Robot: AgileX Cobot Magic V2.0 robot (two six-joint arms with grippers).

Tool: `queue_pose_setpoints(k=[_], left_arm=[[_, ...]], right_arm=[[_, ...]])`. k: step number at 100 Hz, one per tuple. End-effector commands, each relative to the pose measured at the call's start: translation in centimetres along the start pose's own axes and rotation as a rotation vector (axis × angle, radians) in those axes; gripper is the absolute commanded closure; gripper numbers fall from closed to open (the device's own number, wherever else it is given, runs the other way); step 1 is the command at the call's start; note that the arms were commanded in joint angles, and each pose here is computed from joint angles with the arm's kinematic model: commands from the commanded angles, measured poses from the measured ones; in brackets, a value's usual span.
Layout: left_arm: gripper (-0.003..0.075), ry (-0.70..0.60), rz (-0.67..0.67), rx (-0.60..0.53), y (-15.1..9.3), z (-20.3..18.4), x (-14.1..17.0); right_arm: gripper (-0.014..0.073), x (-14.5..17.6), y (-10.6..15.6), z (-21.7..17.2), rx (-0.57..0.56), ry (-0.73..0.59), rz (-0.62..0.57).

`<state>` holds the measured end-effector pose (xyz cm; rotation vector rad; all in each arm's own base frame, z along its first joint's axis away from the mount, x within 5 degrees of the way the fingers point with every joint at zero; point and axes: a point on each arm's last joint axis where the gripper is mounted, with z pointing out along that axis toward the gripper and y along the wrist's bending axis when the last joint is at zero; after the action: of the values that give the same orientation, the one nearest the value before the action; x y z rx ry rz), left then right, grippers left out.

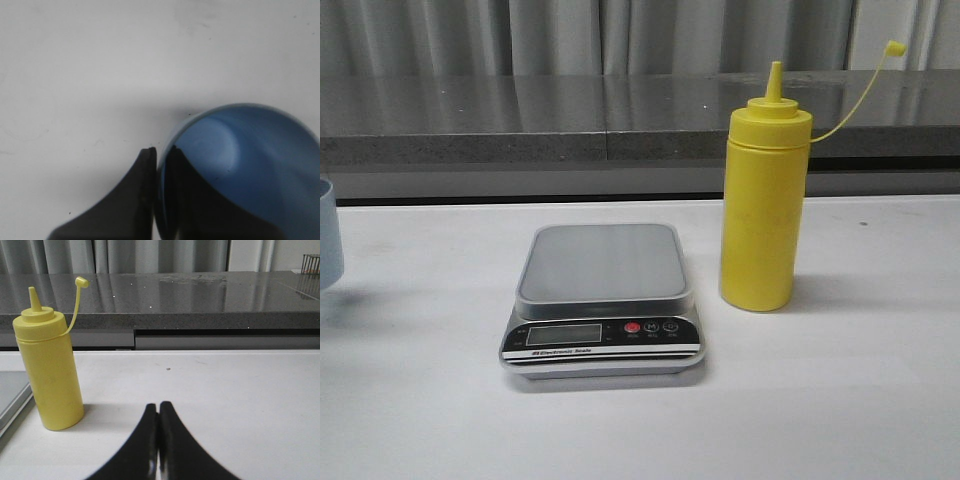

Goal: Pour seasoning into cup on scale with both arms
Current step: 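Grasp the light blue cup with the left gripper and lift it, then lower the blue cup onto the scale platform and open the left gripper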

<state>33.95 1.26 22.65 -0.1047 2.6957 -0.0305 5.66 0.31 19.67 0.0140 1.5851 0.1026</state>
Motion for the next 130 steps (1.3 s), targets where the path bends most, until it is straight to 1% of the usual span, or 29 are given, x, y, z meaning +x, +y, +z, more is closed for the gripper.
queue_pose_setpoints(k=[1,13,33,53,64,80,93,109,117,130], left_arm=[[0.0740,-0.071,-0.008,0.029,-0.5,-3.2,-2.1],[0.0740,-0.063,0.061,0.085,-2.2,-5.1,-3.3],[0.0740,-0.115,0.181,0.175,-6.9,-7.6,-4.5],[0.0740,-0.157,0.303,0.253,-12.0,-8.9,-4.0],[0.0740,-0.188,0.352,0.288,-14.2,-9.2,-3.5],[0.0740,-0.222,0.405,0.328,-17.0,-8.6,-3.0],[0.0740,-0.187,0.447,0.347,-19.2,-7.1,-2.6],[0.0740,-0.172,0.487,0.366,-21.6,-6.0,-2.8],[0.0740,-0.160,0.502,0.364,-22.3,-5.6,-3.2],[0.0740,-0.130,0.525,0.339,-22.7,-4.5,-3.7]], right_arm=[[0.0662,-1.6,0.1,-0.3,-0.009,-0.125,-0.010],[0.0662,-1.6,0.1,-0.3,-0.009,-0.125,-0.010],[0.0662,-1.6,0.1,-0.3,-0.009,-0.125,-0.010],[0.0662,-1.6,0.1,-0.3,-0.009,-0.125,-0.010],[0.0662,-1.6,0.1,-0.3,-0.009,-0.125,-0.010],[0.0662,-1.6,0.1,-0.3,-0.009,-0.125,-0.010],[0.0662,-1.6,0.1,-0.3,-0.009,-0.125,-0.010],[0.0662,-1.6,0.1,-0.3,-0.009,-0.125,-0.010],[0.0662,-1.6,0.1,-0.3,-0.009,-0.125,-0.010],[0.0662,-1.6,0.1,-0.3,-0.009,-0.125,-0.010]])
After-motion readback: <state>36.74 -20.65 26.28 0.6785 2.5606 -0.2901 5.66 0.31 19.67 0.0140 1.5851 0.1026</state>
